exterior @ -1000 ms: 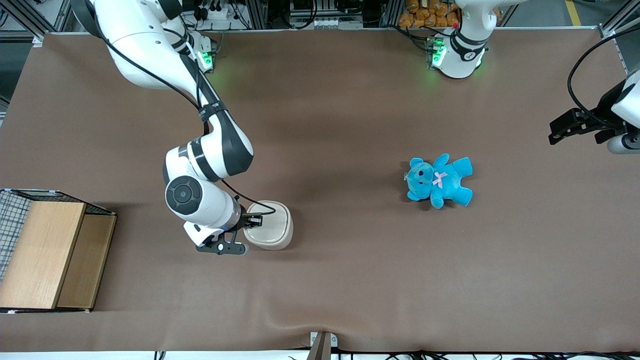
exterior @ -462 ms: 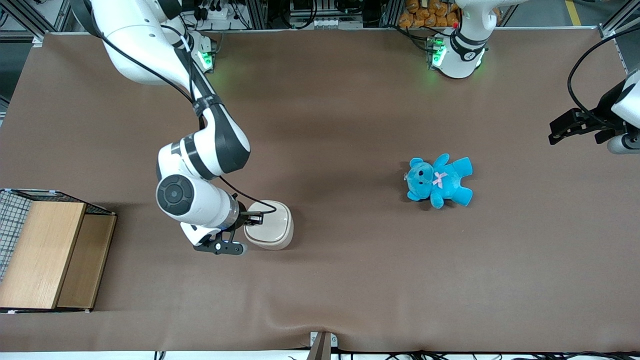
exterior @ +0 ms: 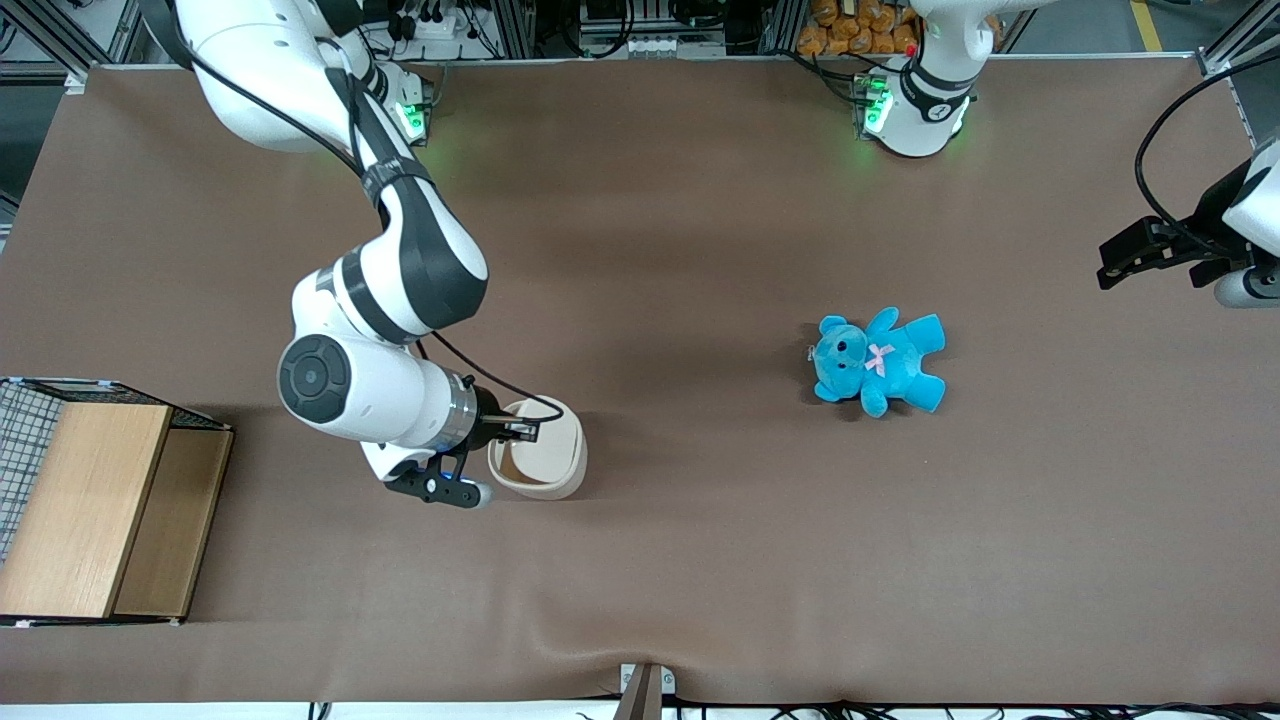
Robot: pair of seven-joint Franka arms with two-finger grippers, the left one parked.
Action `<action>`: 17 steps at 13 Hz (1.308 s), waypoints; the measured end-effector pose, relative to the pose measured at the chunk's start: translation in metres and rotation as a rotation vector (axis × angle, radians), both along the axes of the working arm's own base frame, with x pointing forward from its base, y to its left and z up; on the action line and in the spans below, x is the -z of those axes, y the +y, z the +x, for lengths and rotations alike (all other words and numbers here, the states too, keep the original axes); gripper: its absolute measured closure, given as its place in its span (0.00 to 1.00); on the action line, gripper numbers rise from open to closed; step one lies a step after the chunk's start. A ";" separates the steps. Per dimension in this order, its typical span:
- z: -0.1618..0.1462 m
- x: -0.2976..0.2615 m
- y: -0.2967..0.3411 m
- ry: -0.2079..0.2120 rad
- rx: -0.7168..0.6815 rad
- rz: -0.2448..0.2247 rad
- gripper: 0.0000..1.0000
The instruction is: Open trash can with right arm
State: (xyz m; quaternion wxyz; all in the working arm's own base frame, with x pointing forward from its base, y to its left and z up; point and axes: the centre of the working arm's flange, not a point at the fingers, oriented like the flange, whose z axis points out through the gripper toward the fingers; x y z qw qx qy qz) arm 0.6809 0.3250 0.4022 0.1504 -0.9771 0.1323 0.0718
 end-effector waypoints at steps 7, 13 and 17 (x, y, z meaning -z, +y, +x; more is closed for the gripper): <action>-0.016 -0.067 -0.005 -0.012 0.018 0.003 0.21; -0.014 -0.124 -0.126 -0.033 -0.109 -0.195 0.00; -0.014 -0.155 -0.224 -0.019 -0.122 -0.186 0.00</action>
